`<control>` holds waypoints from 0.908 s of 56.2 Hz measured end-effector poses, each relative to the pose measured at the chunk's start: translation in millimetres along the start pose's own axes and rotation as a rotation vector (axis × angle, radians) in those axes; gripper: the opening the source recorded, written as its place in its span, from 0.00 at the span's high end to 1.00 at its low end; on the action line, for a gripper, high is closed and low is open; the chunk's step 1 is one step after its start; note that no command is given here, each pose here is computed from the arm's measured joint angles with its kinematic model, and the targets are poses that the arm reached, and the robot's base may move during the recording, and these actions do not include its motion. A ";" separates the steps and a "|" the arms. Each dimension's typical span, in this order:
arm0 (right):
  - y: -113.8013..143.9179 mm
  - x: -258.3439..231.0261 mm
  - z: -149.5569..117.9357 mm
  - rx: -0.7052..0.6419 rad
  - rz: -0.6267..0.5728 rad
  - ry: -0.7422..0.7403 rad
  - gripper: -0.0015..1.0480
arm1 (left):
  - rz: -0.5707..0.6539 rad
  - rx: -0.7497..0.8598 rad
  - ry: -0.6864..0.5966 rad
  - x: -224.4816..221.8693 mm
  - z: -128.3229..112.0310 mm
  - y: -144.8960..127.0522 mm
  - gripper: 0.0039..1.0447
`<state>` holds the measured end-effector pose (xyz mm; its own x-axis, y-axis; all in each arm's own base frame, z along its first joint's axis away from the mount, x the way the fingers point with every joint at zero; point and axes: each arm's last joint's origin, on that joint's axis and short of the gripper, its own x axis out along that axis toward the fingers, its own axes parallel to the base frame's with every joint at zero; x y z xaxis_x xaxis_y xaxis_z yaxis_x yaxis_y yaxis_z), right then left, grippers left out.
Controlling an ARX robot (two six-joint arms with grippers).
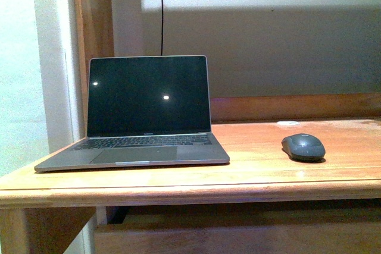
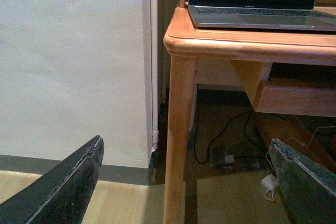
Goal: Place mouse
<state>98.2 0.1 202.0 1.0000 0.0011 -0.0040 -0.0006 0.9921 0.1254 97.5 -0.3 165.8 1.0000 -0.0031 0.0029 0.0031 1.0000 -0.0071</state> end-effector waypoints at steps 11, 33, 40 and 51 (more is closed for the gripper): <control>-1.5 -0.1 -12.0 -0.100 0.002 0.004 0.70 | 0.000 0.000 0.000 0.0 0.0 0.0 0.07; -3.1 -0.2 -25.3 -0.119 0.002 0.003 0.97 | 0.000 0.000 0.000 0.0 0.0 0.0 0.07; -4.0 -0.5 -31.9 -0.120 0.002 -0.003 0.97 | 0.000 0.000 0.000 0.0 0.0 0.0 0.07; -4.2 -0.9 -33.8 -0.120 0.003 -0.010 0.97 | 0.000 0.000 0.000 0.0 0.0 0.0 0.07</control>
<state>97.2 0.1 167.9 1.0000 0.0034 0.0059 -0.0035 1.0000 0.0059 97.5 -0.3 165.8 1.0000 -0.0031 0.0029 0.0031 1.0000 -0.0071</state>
